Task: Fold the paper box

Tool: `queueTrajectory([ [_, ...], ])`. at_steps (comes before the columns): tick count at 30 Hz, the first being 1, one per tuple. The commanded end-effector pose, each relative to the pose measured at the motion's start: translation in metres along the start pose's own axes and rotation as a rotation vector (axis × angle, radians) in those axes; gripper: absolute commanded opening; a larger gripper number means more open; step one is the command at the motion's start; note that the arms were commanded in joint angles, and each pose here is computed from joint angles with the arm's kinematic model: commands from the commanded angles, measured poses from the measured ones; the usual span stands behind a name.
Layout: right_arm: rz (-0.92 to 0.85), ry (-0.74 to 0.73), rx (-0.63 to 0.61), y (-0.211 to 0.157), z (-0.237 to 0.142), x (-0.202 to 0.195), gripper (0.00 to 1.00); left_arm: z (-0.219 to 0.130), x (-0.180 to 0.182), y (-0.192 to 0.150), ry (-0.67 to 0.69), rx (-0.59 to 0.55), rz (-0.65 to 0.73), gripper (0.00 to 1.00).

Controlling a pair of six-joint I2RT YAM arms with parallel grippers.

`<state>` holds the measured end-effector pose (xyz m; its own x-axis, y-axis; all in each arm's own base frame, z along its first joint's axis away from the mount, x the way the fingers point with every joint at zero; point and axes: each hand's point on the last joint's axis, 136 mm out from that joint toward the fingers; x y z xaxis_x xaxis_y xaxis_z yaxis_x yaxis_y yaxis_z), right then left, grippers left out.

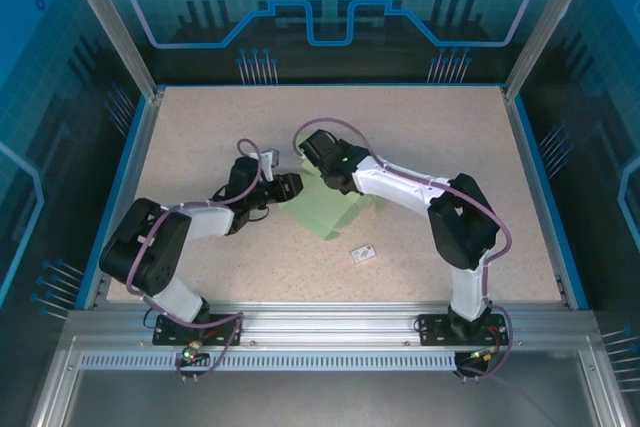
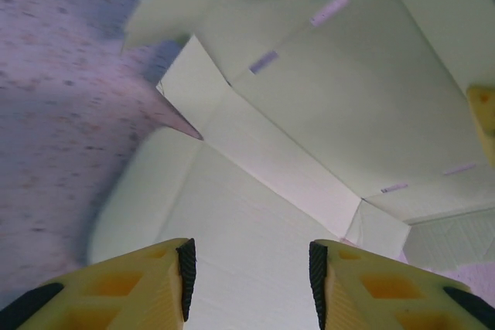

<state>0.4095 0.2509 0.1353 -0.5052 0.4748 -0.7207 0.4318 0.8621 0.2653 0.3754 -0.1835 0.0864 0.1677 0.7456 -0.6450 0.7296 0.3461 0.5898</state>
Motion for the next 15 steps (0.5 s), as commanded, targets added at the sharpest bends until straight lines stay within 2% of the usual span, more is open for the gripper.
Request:
queueTrajectory([
  [1,-0.058,-0.102,-0.033,0.01,0.005,0.0,0.0,-0.012,0.01,-0.001,0.043,0.02,-0.047,0.46],
  [9,-0.095,-0.085,-0.09,0.012,0.0,-0.004,0.0,-0.016,-0.001,0.021,0.039,-0.004,-0.044,0.5],
  [15,-0.008,0.216,-0.086,-0.006,-0.002,0.002,0.0,-0.004,-0.025,0.026,-0.073,-0.001,0.082,0.52],
])
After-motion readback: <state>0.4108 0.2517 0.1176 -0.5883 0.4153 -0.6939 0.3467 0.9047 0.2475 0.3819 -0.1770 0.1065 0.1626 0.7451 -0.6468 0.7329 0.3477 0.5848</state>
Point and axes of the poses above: each hand's point on the last joint's axis, 136 mm out from that joint toward the fingers, its own z axis out along the fingers, its own x axis along the line the jaws close on, y = z × x
